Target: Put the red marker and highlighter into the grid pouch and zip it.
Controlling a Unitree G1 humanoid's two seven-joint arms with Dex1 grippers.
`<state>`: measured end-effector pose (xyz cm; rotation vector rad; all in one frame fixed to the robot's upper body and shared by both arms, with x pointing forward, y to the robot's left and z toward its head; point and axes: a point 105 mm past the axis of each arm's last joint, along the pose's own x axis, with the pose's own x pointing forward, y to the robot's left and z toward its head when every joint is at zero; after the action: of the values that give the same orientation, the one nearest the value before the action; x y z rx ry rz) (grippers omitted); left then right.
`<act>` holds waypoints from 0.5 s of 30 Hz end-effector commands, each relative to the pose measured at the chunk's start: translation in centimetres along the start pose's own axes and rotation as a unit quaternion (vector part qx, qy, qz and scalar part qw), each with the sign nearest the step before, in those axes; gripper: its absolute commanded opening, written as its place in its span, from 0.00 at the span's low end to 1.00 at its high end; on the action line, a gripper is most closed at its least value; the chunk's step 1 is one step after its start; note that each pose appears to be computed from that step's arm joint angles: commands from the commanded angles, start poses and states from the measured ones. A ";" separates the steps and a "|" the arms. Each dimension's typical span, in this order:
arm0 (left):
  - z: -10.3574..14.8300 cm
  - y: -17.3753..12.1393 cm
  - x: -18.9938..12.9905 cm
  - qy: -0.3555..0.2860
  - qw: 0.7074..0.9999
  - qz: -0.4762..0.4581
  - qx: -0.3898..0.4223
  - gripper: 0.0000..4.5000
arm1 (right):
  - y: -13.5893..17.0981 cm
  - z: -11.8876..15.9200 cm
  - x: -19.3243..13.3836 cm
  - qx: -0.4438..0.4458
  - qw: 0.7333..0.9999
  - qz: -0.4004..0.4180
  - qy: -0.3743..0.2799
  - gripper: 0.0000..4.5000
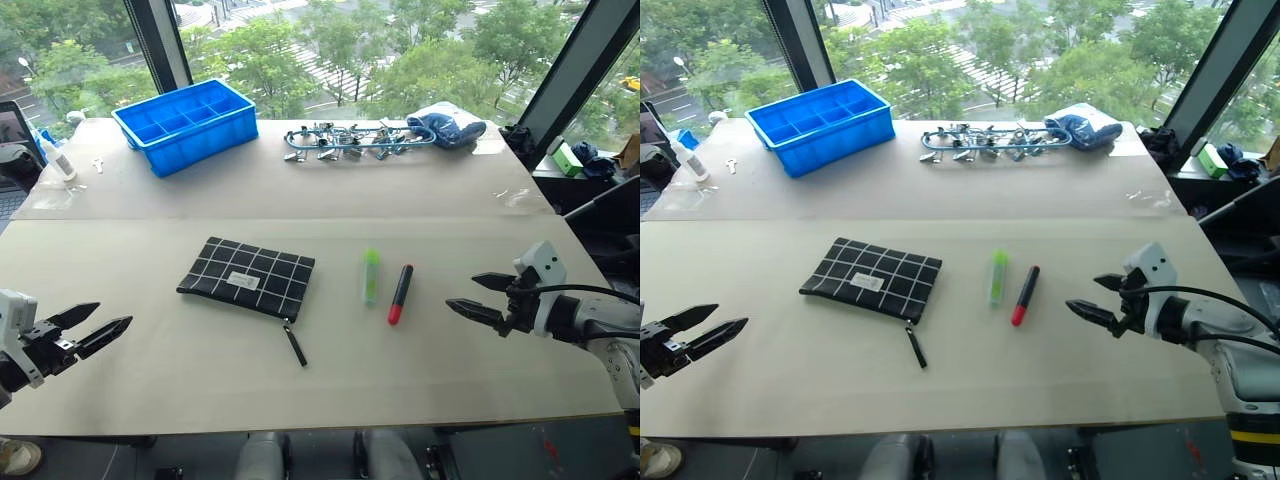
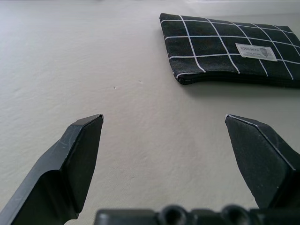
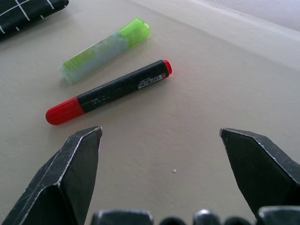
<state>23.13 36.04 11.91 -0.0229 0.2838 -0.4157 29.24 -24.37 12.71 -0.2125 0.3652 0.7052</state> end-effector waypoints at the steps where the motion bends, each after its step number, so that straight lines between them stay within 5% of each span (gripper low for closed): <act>1: 0.7 -0.5 -0.1 -0.020 1.000 -0.006 0.018 1.00 | -0.1 1.1 0.2 -0.017 1.000 0.001 -0.015 0.99; 5: -0.2 -1.1 1.0 -0.002 0.998 -0.053 0.020 1.00 | 0.1 1.3 0.9 -0.016 1.000 0.006 -0.015 0.99; 8: 0.3 -1.6 1.5 0.004 0.992 -0.085 0.093 1.00 | 0.0 2.2 1.0 -0.009 0.999 0.004 -0.033 0.86; 15: 2.1 -1.7 1.8 -0.009 0.969 -0.125 0.213 1.00 | 2.4 5.0 2.1 -0.029 0.995 0.060 -0.068 0.38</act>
<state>24.44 33.39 12.74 0.2915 0.1885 -0.7128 30.58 -21.19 14.84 -0.1839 0.2837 0.7923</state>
